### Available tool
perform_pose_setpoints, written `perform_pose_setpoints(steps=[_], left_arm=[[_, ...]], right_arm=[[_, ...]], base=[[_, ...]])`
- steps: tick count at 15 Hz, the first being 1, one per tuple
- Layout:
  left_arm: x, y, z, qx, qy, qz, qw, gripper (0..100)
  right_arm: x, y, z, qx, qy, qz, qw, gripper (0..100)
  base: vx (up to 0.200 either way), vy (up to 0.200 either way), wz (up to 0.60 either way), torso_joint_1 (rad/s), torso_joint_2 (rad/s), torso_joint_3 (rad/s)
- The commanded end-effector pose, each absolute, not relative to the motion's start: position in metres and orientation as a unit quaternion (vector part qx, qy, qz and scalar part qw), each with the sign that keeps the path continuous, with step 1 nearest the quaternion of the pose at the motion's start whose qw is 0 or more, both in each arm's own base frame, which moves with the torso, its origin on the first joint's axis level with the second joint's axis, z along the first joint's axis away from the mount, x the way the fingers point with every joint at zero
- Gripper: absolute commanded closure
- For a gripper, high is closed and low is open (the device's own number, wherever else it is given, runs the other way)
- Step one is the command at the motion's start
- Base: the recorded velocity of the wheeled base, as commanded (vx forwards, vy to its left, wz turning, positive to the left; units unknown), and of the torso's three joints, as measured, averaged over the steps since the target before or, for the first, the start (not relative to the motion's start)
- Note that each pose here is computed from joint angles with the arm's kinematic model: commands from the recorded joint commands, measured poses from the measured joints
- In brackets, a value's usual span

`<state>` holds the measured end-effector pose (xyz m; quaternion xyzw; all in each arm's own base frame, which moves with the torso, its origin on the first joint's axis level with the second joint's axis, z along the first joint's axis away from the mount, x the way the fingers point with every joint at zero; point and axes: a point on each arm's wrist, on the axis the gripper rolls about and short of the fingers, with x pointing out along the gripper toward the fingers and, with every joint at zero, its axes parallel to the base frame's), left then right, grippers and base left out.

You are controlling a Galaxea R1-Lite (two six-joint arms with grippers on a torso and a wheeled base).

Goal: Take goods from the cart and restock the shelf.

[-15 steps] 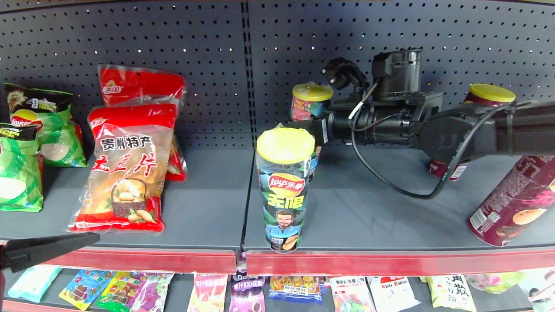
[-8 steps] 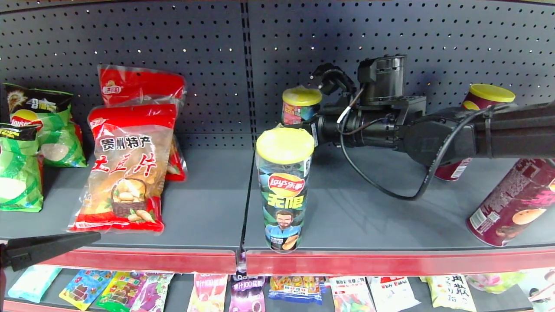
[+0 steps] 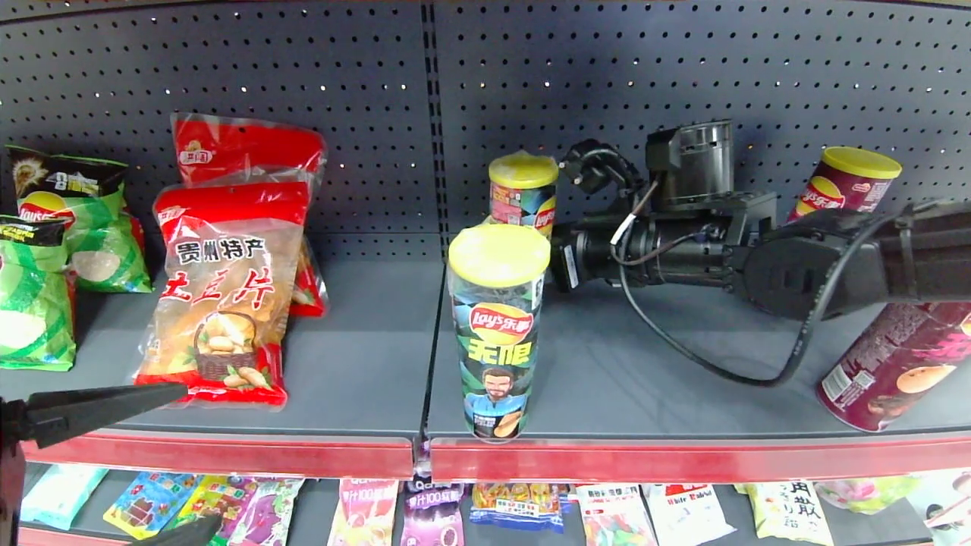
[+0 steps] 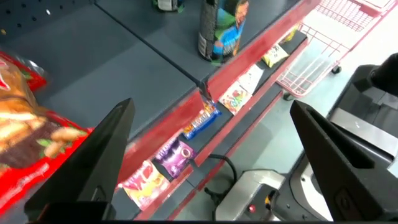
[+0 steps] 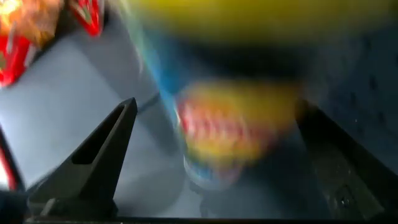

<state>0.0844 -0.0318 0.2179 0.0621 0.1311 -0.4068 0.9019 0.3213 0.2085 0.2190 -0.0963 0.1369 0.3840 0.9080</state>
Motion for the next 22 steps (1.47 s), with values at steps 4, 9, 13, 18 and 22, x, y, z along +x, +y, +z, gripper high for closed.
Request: perform_pose_setpoints(steps=[4,9,13,18,22], left_arm=[[0.115,-0.038,0.211,0.062,0.153,-0.4,0.901,0],[0.147,-0.049,0.197,0.066,0.194,-0.409,0.889,0],[0.174,-0.071,0.191,0.075,0.228,-0.428,0.871,0],[0.196,-0.094,0.174,0.092,0.27,-0.433,0.855,0],[0.231,-0.121,0.161,0.111,0.269,-0.421,0.859,0]], right_arm=[[0.27,0.174,0.234,-0.093,0.137,0.371,0.914,0],[0.198,0.131,0.233,-0.09,0.138,0.363,0.917,0],[0.143,0.095,0.229,-0.087,0.112,0.359,0.922,0],[0.092,0.06,0.227,-0.076,0.057,0.334,0.938,0],[0.075,0.029,0.23,-0.043,0.023,0.222,0.974,0]], base=[[0.0,0.0,0.0,0.0,0.0,0.0],[0.0,0.0,0.0,0.0,0.0,0.0],[0.0,0.0,0.0,0.0,0.0,0.0],[0.0,0.0,0.0,0.0,0.0,0.0],[0.0,0.0,0.0,0.0,0.0,0.0]])
